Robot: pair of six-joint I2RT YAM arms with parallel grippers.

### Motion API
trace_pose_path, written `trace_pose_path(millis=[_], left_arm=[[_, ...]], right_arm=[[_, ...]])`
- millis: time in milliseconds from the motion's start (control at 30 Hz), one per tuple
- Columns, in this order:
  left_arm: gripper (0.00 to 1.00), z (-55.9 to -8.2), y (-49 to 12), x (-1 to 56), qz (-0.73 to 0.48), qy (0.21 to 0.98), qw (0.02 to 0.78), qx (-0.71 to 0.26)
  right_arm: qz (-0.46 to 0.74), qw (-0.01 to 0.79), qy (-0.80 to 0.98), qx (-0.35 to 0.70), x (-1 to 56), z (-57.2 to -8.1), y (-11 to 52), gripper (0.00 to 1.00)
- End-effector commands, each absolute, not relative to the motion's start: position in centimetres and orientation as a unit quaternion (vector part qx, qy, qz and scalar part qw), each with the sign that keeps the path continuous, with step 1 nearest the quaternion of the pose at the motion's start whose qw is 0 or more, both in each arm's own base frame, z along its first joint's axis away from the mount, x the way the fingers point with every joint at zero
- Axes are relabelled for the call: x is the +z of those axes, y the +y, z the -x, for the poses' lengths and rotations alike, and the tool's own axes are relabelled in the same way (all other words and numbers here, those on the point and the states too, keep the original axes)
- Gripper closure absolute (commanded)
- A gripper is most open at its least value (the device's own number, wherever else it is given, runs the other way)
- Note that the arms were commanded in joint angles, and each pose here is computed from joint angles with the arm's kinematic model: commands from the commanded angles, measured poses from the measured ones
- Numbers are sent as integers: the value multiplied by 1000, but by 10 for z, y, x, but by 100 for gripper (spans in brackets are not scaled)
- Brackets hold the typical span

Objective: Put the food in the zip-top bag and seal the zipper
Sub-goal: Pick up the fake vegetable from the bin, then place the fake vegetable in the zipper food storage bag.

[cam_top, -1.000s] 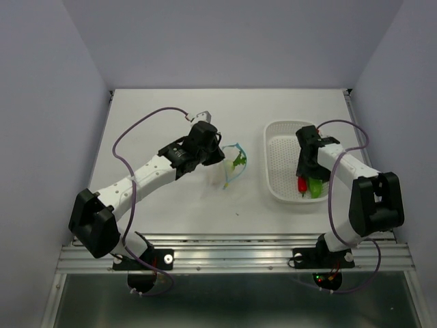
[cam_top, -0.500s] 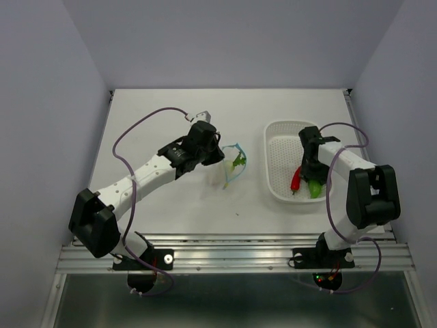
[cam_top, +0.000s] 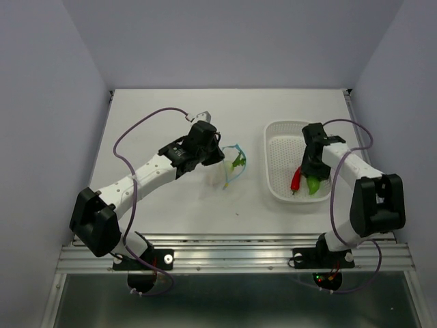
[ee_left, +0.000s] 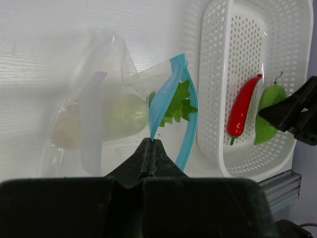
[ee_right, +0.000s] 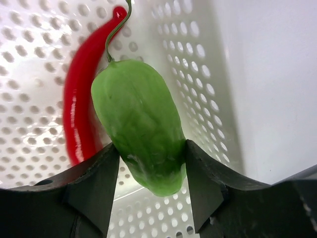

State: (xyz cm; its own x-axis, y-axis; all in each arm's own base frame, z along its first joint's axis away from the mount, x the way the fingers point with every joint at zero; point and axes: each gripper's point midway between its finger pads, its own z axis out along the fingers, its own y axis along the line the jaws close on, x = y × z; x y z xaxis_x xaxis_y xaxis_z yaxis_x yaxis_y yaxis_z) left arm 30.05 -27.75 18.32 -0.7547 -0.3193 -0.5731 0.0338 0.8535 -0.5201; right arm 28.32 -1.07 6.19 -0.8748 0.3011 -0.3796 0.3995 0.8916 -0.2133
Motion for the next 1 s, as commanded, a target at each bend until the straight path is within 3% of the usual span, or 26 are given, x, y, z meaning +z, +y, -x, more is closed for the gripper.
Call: trace_pose_path(millis=[0, 267, 500, 800, 967], left_arm=[[100, -306, -281, 193, 78, 891, 355, -273], [100, -308, -287, 198, 78, 889, 351, -284], [100, -309, -289, 209, 84, 882, 357, -296], [100, -310, -287, 217, 106, 877, 359, -301], [100, -314, -282, 223, 124, 873, 366, -299]], right_arm=[[-202, 266, 934, -124, 123, -308, -13, 76], [-123, 435, 892, 6, 218, -324, 20, 82], [-22, 573, 773, 271, 303, -318, 111, 83], [22, 611, 710, 351, 324, -317, 208, 83], [-28, 609, 700, 372, 312, -327, 244, 84]])
